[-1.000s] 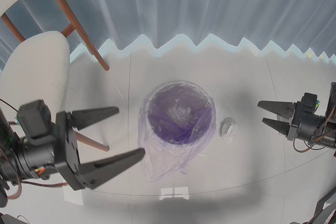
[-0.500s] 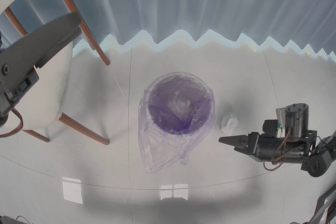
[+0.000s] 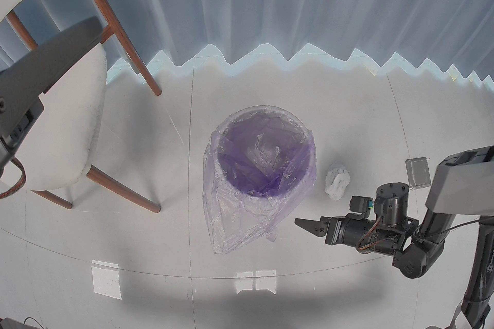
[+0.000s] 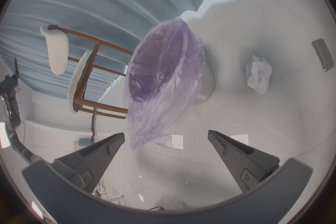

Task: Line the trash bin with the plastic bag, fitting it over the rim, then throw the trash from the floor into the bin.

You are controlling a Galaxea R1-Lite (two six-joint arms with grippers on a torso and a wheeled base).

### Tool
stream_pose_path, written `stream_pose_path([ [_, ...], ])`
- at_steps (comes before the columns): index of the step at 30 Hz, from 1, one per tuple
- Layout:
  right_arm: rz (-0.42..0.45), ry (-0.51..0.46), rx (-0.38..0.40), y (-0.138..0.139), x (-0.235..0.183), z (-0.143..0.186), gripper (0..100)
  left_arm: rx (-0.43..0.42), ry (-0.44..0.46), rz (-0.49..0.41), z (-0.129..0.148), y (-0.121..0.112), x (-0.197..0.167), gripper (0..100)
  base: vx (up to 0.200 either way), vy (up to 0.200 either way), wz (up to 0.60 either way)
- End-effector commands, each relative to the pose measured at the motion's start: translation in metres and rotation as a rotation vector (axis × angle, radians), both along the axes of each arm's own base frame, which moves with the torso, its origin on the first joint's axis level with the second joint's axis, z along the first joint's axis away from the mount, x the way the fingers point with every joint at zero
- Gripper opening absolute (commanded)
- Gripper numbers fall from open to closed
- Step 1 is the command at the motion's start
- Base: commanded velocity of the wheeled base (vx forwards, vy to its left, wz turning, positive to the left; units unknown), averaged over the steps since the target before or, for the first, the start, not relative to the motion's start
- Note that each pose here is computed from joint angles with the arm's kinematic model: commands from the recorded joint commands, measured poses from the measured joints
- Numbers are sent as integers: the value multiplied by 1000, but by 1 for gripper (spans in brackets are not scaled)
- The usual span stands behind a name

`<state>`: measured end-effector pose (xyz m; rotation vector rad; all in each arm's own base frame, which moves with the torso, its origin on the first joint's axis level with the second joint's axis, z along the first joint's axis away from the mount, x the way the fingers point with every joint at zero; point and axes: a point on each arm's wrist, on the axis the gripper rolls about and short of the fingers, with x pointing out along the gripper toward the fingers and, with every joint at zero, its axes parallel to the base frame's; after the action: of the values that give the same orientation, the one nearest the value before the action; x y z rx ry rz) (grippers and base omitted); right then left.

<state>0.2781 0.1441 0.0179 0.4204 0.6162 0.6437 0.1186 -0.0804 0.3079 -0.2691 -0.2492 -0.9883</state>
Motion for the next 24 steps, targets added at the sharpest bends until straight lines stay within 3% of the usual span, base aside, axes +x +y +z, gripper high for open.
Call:
stream_pose_path([
  [1,16,48,-59,4,8,-54,100,-4,-25,15,2,5,-6,100,0,0,0],
  [9,21,-105,5,14,24,-50,100,-6,-27,15,2,6,-8,100,0,0,0],
  [10,20,-165,34,14,24,-31,100,-6,-30,15,3,6,-8,100,0,0,0],
  [13,20,-183,45,13,23,-21,100,-6,-30,15,3,6,-8,100,0,0,0],
  [15,34,-212,62,12,11,12,100,-4,-26,15,1,6,-8,100,0,0,0],
  [20,12,-194,58,12,19,59,100,0,-23,16,1,6,-7,100,0,0,0],
  [24,-88,-113,-9,17,40,101,100,-25,-40,25,9,7,-7,100,0,0,0],
])
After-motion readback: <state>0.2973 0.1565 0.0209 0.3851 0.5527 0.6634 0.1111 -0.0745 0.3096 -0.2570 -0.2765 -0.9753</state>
